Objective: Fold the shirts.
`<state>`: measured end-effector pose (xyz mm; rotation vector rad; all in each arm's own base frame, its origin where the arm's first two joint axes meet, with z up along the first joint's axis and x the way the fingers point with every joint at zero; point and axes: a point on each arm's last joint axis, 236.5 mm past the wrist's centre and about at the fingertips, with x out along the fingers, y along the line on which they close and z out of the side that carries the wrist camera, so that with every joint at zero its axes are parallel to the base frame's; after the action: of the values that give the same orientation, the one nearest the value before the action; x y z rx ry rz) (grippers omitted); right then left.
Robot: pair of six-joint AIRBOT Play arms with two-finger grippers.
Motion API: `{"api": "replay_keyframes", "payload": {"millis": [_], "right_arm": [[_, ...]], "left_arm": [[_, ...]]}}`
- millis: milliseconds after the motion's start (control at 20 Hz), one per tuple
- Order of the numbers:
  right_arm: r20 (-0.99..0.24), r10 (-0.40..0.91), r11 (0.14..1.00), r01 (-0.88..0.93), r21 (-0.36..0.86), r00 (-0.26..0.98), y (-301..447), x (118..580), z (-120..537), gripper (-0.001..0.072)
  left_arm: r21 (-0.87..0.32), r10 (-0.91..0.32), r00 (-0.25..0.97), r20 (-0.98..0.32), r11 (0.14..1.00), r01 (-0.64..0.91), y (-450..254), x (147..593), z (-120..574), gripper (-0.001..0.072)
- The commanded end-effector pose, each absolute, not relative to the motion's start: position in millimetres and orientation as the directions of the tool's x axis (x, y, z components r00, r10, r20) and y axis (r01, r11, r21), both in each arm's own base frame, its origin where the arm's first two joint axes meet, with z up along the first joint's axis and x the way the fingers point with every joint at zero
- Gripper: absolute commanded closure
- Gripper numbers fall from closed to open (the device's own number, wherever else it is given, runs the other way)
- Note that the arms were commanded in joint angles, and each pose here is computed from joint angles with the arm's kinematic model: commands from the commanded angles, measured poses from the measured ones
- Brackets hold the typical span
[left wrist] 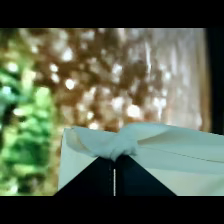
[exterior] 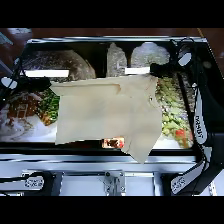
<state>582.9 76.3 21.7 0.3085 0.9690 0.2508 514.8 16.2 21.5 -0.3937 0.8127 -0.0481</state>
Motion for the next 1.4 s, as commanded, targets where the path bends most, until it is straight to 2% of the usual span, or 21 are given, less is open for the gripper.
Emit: {"api": "replay_keyframes", "payload": {"millis": [0, 150, 300, 500, 600, 750, 900, 950, 1000, 1050, 1100, 1200, 1300, 1350], "right_arm": [[-0.771, 0.330, 0.928, -0.036, 0.372, 0.544, 73, 595, -8, 0.0648], [-0.807, 0.342, 0.926, -0.029, 0.375, 0.482, 80, 586, -33, 0.0648], [-0.848, 0.338, 0.933, -0.029, 0.358, 0.407, 75, 567, -40, 0.0648], [-0.933, 0.336, 0.941, -0.008, 0.338, 0.126, 76, 500, -58, 0.0648], [-0.950, 0.308, 0.951, -0.005, 0.309, 0.052, 76, 483, -65, 0.0648], [-0.964, 0.267, 0.963, 0.026, 0.267, 0.022, 70, 478, -72, 0.0648], [-0.961, 0.275, 0.959, 0.073, 0.273, -0.020, 72, 470, -80, 0.0628], [-0.961, 0.277, 0.959, 0.062, 0.275, -0.020, 72, 470, -81, 0.0383], [-0.957, 0.288, 0.957, 0.022, 0.288, -0.015, 74, 471, -77, 0.0012], [-0.954, 0.299, 0.954, -0.015, 0.300, -0.015, 74, 469, -70, 0.0023], [-0.955, 0.296, 0.954, -0.041, 0.296, -0.026, 70, 464, -58, 0.0023], [-0.970, 0.239, 0.967, -0.087, 0.241, -0.036, 47, 452, -32, 0.0023], [-0.989, 0.134, 0.983, -0.114, 0.141, -0.062, 1, 432, -7, 0.0023], [-0.989, 0.121, 0.987, -0.092, 0.129, -0.086, -19, 418, 5, 0.0023]], "left_arm": [[-0.350, -0.178, 0.684, -0.707, 0.929, -0.120, 10, 529, -12, 0.0667], [-0.351, -0.208, 0.631, -0.747, 0.930, -0.109, -3, 523, -34, 0.0667], [-0.289, -0.201, 0.555, -0.807, 0.954, -0.075, 1, 504, -46, 0.0667], [-0.295, -0.258, 0.369, -0.893, 0.955, -0.045, -11, 460, -69, 0.0668], [-0.305, -0.276, 0.325, -0.904, 0.951, -0.040, -16, 450, -72, 0.0668], [-0.322, -0.295, 0.272, -0.916, 0.945, -0.058, -20, 439, -77, 0.0668], [-0.349, -0.310, 0.232, -0.922, 0.925, -0.149, -23, 431, -83, 0.0664], [-0.356, -0.319, 0.220, -0.922, 0.922, -0.154, -25, 428, -83, 0.0595], [-0.363, -0.332, 0.199, -0.922, 0.920, -0.147, -28, 423, -79, 0.0406], [-0.367, -0.344, 0.174, -0.923, 0.922, -0.123, -28, 419, -73, 0.0265], [-0.371, -0.355, 0.148, -0.923, 0.923, -0.104, -27, 413, -66, 0.0215], [-0.388, -0.382, 0.081, -0.921, 0.919, -0.078, -17, 391, -51, 0.0206], [-0.414, -0.416, -0.001, -0.909, 0.904, -0.103, -2, 356, -40, 0.0164], [-0.430, -0.439, -0.043, -0.898, 0.892, -0.139, 6, 331, -39, 0.0114]]}}
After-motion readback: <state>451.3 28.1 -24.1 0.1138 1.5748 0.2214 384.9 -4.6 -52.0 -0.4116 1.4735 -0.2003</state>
